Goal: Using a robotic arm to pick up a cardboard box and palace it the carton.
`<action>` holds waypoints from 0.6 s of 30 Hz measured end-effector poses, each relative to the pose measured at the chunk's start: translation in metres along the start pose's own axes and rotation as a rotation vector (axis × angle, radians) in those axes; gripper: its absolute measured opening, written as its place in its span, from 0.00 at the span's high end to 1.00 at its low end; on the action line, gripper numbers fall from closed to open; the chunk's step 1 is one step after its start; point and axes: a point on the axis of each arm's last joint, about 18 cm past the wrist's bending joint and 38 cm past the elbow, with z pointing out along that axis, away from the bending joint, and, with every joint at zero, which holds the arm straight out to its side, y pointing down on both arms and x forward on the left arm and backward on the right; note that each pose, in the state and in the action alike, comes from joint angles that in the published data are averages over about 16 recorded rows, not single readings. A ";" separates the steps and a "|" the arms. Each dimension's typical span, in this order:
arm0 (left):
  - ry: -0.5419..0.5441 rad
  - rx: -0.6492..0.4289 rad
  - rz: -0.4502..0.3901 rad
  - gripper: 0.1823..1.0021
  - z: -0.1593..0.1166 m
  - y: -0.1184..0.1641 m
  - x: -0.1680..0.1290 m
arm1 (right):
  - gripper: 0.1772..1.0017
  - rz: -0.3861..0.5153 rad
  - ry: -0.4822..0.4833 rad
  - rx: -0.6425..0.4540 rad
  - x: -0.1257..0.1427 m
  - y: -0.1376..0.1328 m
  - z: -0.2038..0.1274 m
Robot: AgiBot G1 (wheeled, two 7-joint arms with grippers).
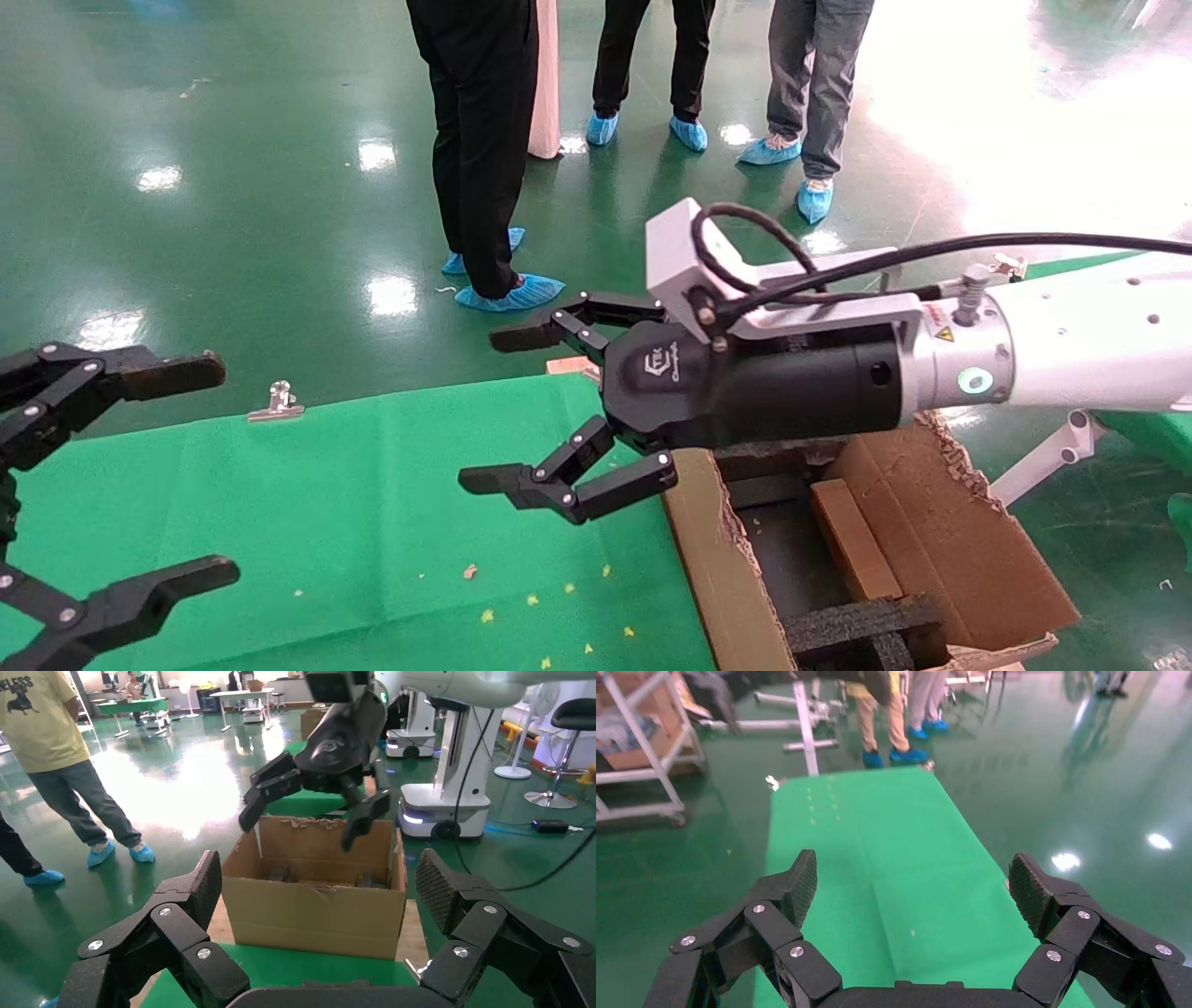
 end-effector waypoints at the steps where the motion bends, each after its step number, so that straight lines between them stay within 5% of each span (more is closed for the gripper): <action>1: 0.000 0.000 0.000 0.00 0.000 0.000 0.000 | 0.00 -0.003 -0.005 0.012 -0.002 0.000 -0.001; 18: 0.006 -0.002 0.003 0.00 0.001 0.000 0.001 | 0.00 -0.049 -0.038 0.163 -0.034 0.002 -0.029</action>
